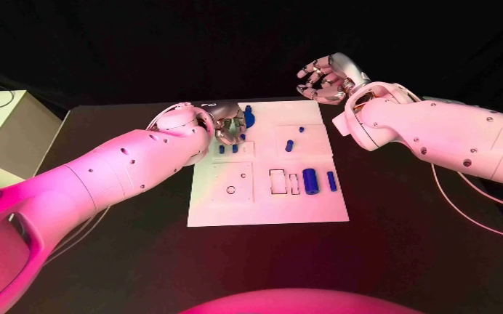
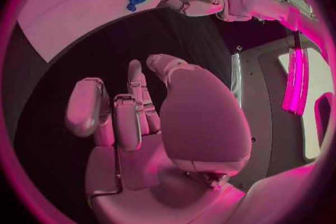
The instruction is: Assemble the parts on the task board
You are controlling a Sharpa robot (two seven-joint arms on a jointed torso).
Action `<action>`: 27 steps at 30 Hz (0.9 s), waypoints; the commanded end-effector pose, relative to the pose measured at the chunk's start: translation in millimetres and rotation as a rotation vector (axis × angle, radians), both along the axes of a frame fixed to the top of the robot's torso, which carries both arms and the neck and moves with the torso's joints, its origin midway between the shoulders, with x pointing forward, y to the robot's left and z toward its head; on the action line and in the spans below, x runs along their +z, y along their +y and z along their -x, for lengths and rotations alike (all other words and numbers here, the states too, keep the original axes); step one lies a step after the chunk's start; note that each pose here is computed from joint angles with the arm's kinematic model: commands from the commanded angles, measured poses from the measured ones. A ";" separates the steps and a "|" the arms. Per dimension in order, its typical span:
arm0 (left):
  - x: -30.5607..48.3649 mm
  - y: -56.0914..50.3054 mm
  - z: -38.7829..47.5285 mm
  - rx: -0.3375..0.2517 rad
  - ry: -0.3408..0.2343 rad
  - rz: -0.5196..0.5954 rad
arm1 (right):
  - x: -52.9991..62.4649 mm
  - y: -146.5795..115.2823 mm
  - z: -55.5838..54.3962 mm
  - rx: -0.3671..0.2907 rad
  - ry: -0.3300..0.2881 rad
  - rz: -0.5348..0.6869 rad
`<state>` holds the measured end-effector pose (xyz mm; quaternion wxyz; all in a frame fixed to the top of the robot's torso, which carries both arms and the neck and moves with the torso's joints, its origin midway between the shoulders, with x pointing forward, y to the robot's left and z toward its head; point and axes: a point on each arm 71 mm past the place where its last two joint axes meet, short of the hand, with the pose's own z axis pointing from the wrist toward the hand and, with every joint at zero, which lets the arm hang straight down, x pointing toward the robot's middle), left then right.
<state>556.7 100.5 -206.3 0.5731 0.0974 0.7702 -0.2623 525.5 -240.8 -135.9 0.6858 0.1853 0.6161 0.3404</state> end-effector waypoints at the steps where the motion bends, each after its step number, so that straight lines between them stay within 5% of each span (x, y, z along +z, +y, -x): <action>1: -0.5 -0.9 0.2 0.007 0.009 -0.031 | 1.6 1.9 0.6 0.013 -0.020 0.009; 27: -0.5 -8.0 -0.7 0.014 0.013 -0.006 | 2.1 4.7 1.3 0.018 -0.025 0.007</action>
